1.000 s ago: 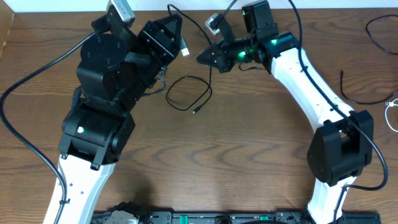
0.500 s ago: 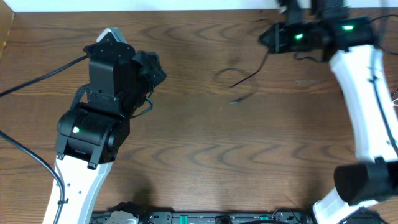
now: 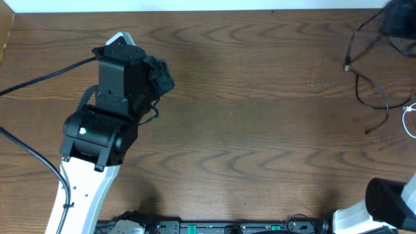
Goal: Untangle cables
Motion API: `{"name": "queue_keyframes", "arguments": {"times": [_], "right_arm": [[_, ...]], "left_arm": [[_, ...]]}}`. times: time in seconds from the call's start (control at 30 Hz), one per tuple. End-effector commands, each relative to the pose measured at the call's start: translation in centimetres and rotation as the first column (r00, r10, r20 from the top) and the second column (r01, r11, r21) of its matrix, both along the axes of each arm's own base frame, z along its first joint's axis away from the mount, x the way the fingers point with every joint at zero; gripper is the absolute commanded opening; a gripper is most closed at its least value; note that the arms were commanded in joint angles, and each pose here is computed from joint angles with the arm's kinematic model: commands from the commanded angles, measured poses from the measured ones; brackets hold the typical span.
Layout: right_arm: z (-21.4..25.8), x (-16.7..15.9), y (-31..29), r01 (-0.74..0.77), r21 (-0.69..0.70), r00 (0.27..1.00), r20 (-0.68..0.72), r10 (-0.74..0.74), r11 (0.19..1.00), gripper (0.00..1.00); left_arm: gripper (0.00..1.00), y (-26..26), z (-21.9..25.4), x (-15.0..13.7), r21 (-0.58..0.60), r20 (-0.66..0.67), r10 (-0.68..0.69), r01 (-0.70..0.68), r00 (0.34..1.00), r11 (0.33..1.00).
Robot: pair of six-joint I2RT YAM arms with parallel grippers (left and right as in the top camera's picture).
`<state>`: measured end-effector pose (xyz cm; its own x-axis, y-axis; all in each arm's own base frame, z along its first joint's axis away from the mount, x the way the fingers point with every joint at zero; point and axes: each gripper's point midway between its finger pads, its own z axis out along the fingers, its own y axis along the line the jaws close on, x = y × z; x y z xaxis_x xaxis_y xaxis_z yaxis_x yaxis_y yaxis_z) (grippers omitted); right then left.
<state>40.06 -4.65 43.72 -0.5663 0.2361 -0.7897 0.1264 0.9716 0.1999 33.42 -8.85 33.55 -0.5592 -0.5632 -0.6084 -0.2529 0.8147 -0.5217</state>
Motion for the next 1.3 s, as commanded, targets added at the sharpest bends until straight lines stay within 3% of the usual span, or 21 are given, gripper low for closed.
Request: {"name": "queue_keyframes", "arguments": {"times": [0.0, 0.3, 0.73, 0.77, 0.8, 0.9, 1.0, 1.27], "right_arm": [[0.7, 0.0, -4.8, 0.105, -0.037, 0.994, 0.036, -0.104, 0.994, 0.01], [-1.4, 2.6, -7.5, 0.017, -0.07, 1.0, 0.023, -0.015, 0.997, 0.01], [-12.8, 8.6, -11.0, 0.026, -0.056, 0.976, -0.214, -0.038, 0.998, 0.03], [-13.7, 8.7, -11.1, 0.025, -0.047, 0.971, -0.235, -0.036, 0.999, 0.15], [-14.7, 8.7, -11.1, 0.024, -0.037, 0.964, -0.264, -0.033, 0.999, 0.38], [-16.6, 8.2, -10.8, 0.045, 0.005, 0.943, -0.33, -0.04, 0.999, 0.73], [-17.1, 7.3, -10.5, 0.07, 0.035, 0.928, -0.368, -0.053, 0.997, 0.84], [-14.4, 5.3, -8.1, 0.047, 0.118, 0.939, -0.345, -0.003, 0.992, 0.89]], "left_arm": [[0.4, 0.4, -0.2, 0.2, 0.03, 0.0, 0.008, -0.008, 1.0, 1.0], [0.4, 0.3, -0.9, 0.7, 0.036, -0.022, 0.008, -0.007, 1.0, 0.999], [0.4, 0.1, -1.9, 1.3, 0.046, -0.051, 0.008, -0.006, 0.999, 0.999], [0.4, 0.1, -1.9, 1.3, 0.046, -0.051, 0.008, -0.006, 0.999, 0.999], [0.4, 0.1, -2.0, 1.4, 0.047, -0.052, 0.008, -0.006, 0.999, 0.999], [0.4, 0.1, -2.0, 1.4, 0.047, -0.052, 0.008, -0.006, 0.999, 0.999], [0.4, 0.1, -2.0, 1.4, 0.047, -0.052, 0.008, -0.006, 0.999, 0.999], [0.4, 0.1, -2.1, 1.3, 0.048, -0.058, 0.008, -0.005, 0.998, 0.999]]}}
